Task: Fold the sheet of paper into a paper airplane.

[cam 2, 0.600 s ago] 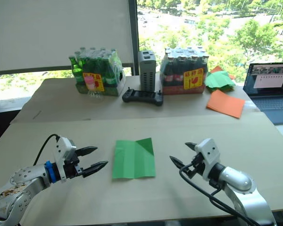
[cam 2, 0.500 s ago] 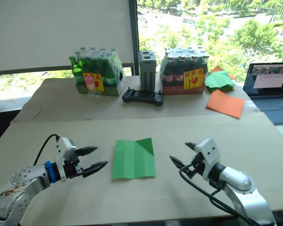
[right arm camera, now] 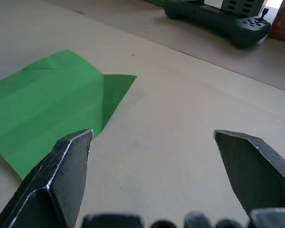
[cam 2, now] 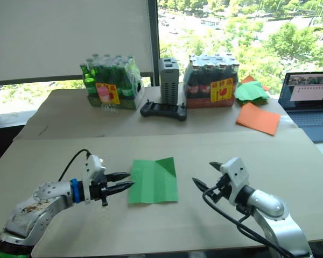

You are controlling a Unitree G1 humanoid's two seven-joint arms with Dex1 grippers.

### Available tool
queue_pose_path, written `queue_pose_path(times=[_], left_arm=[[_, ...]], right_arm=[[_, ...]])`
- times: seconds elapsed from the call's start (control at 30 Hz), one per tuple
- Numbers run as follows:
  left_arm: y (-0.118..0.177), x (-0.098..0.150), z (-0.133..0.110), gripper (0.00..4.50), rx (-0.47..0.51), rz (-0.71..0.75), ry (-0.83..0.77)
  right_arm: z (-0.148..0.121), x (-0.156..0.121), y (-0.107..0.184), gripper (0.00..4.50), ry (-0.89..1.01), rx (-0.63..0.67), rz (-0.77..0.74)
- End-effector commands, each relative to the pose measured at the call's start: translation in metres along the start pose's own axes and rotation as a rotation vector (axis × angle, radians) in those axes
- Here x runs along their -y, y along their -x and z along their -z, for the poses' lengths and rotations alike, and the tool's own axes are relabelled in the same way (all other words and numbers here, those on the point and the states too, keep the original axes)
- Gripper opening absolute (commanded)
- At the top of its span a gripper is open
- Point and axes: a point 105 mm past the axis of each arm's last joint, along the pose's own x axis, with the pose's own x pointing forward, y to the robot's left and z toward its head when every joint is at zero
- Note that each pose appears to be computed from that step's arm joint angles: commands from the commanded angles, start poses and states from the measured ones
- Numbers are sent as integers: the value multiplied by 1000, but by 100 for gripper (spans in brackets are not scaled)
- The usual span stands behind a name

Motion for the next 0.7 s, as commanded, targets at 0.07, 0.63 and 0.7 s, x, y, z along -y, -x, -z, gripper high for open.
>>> queue_pose_path(times=[0.07, 0.63, 0.7], left_arm=[[-18, -4, 18, 2, -66, 32, -55], [-19, -5, 61, 0, -236, 14, -65], [-19, -4, 61, 0, -235, 17, -65]], right_arm=[[-10, 0, -3, 450, 41, 40, -1], [11, -5, -9, 333, 65, -96, -47], [23, -2, -10, 264, 63, -150, -44]])
